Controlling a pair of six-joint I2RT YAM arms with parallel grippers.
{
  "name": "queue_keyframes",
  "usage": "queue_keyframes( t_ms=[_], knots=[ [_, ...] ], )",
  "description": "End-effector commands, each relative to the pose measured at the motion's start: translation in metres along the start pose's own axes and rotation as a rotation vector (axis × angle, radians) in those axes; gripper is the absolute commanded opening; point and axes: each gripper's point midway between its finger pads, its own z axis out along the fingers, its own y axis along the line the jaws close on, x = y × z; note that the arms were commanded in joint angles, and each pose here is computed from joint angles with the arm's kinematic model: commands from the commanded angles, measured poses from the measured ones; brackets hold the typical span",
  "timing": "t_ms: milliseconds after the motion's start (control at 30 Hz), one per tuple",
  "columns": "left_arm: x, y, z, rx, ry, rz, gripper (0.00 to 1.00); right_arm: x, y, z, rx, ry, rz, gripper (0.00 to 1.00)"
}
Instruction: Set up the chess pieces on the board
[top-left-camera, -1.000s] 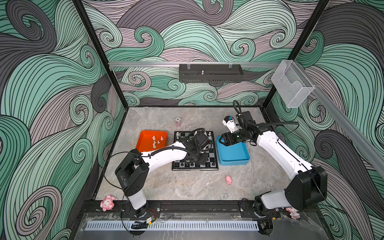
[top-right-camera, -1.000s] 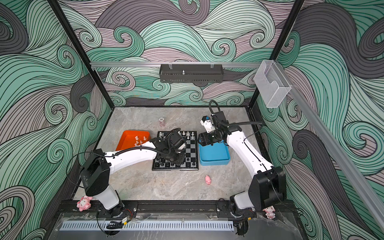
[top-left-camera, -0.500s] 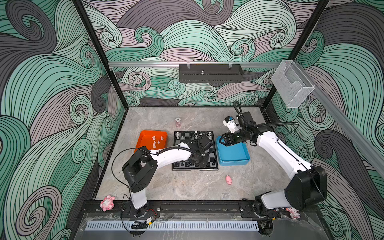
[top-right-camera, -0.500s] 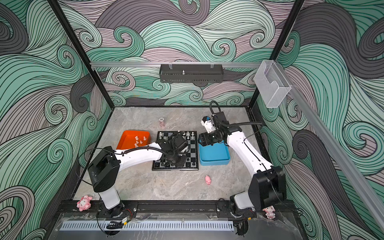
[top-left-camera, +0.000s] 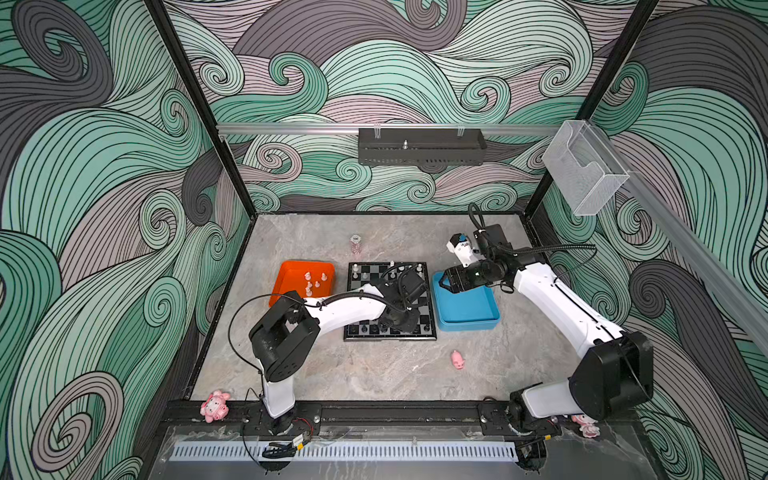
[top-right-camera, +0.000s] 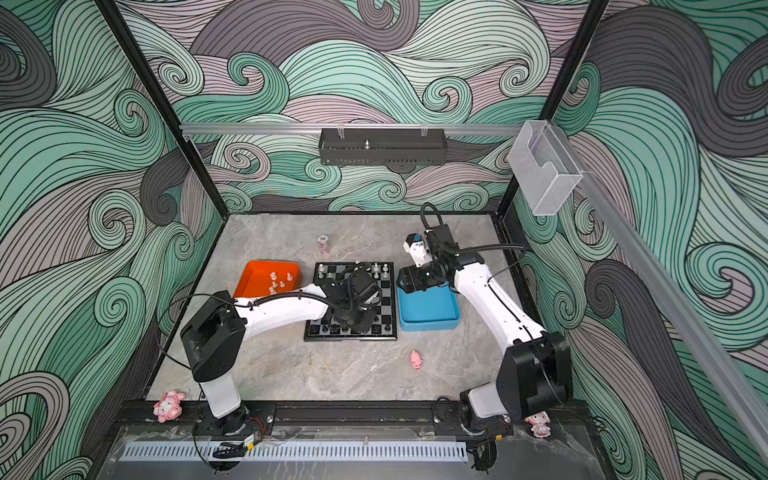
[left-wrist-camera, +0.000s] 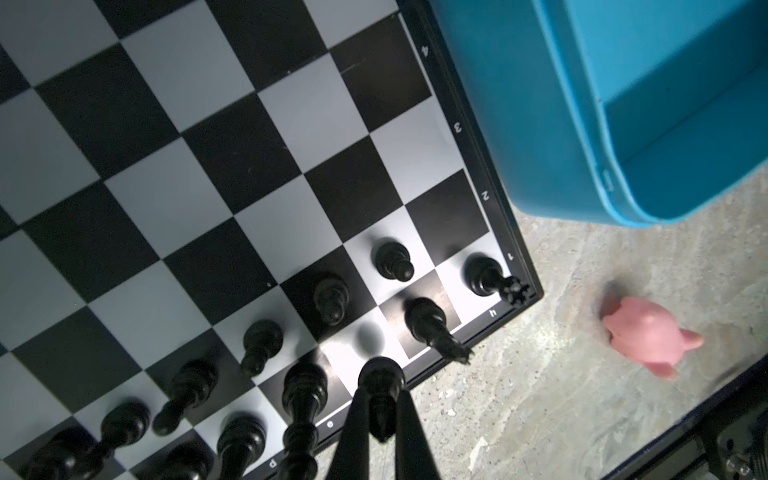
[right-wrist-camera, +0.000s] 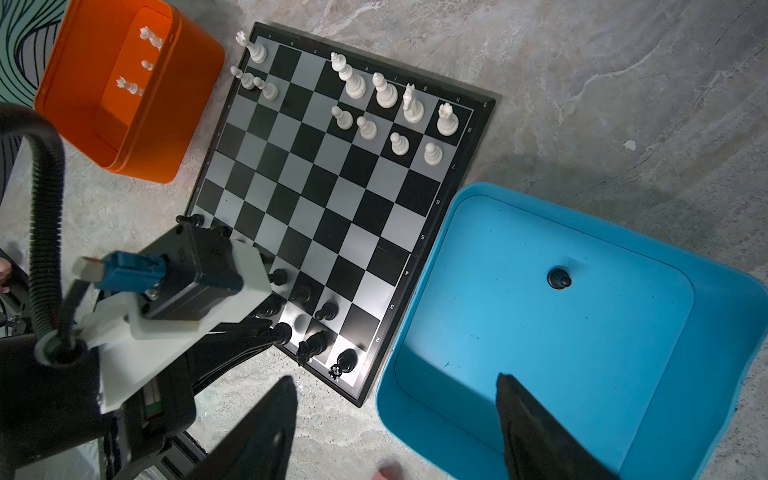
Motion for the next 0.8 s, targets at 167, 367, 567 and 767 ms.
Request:
queue_keyframes(
  t_ms=[167,367,567,767],
  knots=[
    [-0.0089,-0.0008,0.0029,-0.023,-0.016,0.009,0.0,0.0032,-0.0016,0.0039,-0.011,0.011,0.008,0.76],
    [-0.0098,0.0019,0.0039,-0.039,-0.022,0.008,0.0,0.0035,-0.0019,0.0042,-0.013,0.013,0.009,0.76],
    [-0.0112,0.0035,0.0038,-0.048,-0.03,0.006,0.0,0.0034,-0.0018,0.0044,-0.014,0.012,0.008,0.76],
    [-0.0116,0.0036,0.0047,-0.048,-0.034,0.007,0.0,0.0034,-0.0025,0.0043,-0.013,0.011,0.01,0.76]
  ],
)
